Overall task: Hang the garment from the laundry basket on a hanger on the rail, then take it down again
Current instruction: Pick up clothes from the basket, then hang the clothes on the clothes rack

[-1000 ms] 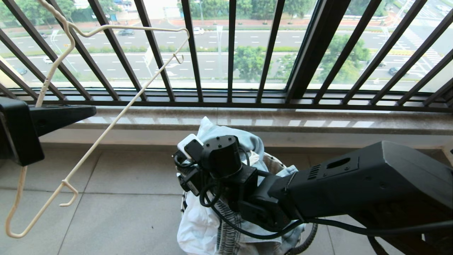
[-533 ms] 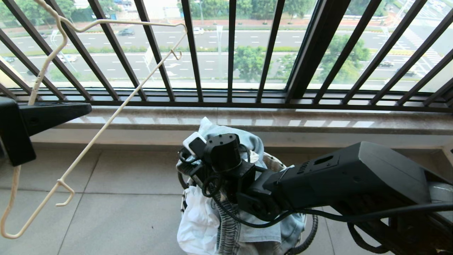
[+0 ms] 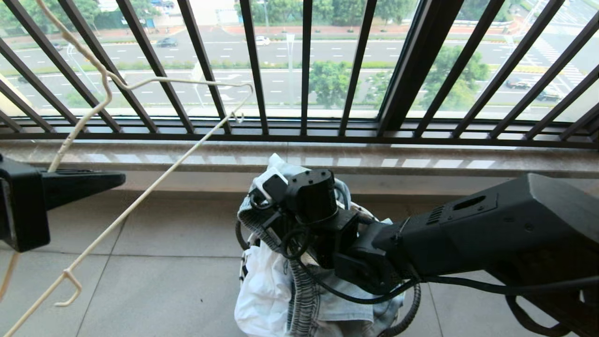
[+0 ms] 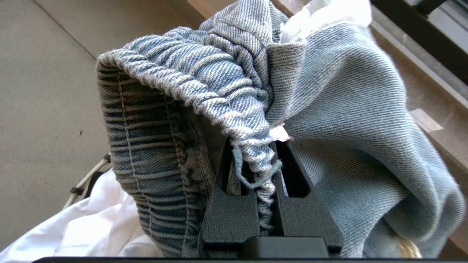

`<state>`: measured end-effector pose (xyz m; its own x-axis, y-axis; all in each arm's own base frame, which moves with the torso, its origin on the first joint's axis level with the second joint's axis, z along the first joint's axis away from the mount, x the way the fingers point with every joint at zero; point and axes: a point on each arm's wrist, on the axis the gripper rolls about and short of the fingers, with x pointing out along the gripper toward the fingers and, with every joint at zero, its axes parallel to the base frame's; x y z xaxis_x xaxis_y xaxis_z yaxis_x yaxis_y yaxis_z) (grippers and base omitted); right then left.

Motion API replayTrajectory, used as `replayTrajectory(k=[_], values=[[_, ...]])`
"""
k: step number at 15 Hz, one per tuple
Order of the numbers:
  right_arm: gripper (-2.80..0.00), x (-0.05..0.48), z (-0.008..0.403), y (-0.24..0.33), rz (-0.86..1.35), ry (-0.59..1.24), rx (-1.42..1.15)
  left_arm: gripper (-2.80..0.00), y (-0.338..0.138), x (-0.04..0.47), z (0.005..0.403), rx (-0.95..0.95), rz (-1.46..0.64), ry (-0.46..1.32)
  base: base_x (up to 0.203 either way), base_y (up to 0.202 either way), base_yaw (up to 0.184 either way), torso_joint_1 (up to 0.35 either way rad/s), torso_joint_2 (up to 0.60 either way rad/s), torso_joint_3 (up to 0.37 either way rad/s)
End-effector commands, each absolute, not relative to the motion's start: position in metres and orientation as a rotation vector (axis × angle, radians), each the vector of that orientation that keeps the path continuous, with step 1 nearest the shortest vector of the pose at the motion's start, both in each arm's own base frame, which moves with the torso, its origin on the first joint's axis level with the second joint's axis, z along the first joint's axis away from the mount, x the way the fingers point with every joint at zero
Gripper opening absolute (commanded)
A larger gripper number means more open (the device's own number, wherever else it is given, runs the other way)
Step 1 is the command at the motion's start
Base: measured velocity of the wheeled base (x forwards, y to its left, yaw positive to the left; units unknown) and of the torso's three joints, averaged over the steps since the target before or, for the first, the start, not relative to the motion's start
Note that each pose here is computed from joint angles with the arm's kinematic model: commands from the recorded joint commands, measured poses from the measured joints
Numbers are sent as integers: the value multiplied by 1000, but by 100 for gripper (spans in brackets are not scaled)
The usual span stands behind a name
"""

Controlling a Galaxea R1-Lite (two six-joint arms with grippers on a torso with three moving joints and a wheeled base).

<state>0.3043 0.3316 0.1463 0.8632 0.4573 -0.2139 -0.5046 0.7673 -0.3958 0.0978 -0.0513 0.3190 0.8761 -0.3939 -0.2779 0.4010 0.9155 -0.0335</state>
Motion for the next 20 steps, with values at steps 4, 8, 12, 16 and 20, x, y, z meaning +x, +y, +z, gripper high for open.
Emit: replayTrajectory(k=[4,8,12,16,20], values=[[-280,273,222,296,478,-24,-374,-280,-60,112,308,58,-427,394,0,0,0,0,0,0],[-280,263,248,282,433,-45,-359,-280,-63,96,311,61,-517,369,0,0,0,0,0,0],[-280,271,251,277,396,-46,-356,-280,-65,86,307,98,-579,443,0,0,0,0,0,0],[-280,284,249,268,359,-28,-363,-280,-69,82,302,139,-621,515,0,0,0,0,0,0],[-280,304,237,263,319,0,-377,-280,-64,73,305,133,-646,484,0,0,0,0,0,0]])
